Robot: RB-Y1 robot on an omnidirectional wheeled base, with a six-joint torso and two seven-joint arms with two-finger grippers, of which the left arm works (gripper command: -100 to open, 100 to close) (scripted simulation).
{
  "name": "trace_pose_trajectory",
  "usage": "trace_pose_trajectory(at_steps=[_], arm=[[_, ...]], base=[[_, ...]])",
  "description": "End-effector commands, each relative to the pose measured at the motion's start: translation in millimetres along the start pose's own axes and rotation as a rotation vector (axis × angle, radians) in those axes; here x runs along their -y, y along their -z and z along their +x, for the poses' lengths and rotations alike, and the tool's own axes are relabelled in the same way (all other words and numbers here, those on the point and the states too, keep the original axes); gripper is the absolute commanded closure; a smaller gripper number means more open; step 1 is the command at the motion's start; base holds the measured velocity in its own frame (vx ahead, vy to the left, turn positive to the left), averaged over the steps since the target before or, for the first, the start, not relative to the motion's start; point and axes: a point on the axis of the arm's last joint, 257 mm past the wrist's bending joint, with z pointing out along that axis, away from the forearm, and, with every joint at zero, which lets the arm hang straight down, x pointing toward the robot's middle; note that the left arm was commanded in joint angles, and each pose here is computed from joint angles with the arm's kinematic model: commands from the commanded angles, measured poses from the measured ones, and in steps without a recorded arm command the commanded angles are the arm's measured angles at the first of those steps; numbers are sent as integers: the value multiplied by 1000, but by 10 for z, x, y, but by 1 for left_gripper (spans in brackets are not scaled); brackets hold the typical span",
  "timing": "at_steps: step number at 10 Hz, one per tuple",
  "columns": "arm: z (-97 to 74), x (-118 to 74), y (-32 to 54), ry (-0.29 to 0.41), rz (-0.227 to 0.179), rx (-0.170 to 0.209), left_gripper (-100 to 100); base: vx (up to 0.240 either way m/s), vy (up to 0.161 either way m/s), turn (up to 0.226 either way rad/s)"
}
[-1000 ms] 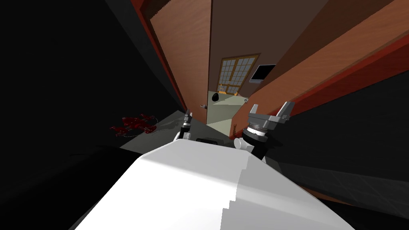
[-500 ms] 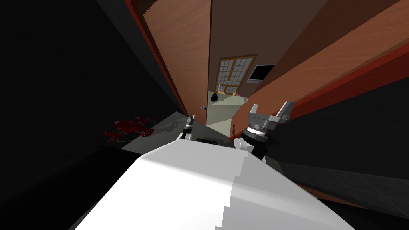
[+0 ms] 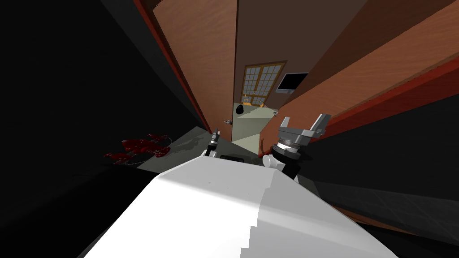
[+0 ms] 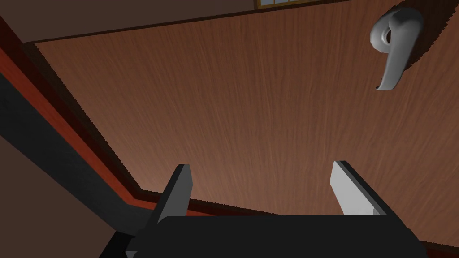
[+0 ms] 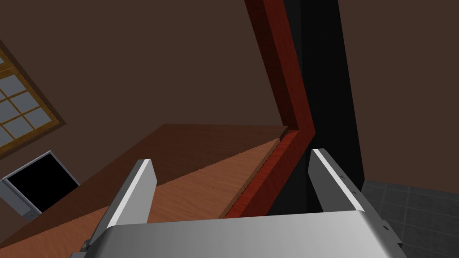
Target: Push the door open
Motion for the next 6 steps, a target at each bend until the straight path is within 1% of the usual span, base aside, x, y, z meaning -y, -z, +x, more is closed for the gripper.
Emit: trace_pose_trajectory(at_steps=[1,6], arm=[[58,-150,26,10,-25,-13,-100],[236,-606,158,35,-102,-51,-100]], base=[[77,63,-68],[93,74,-63]])
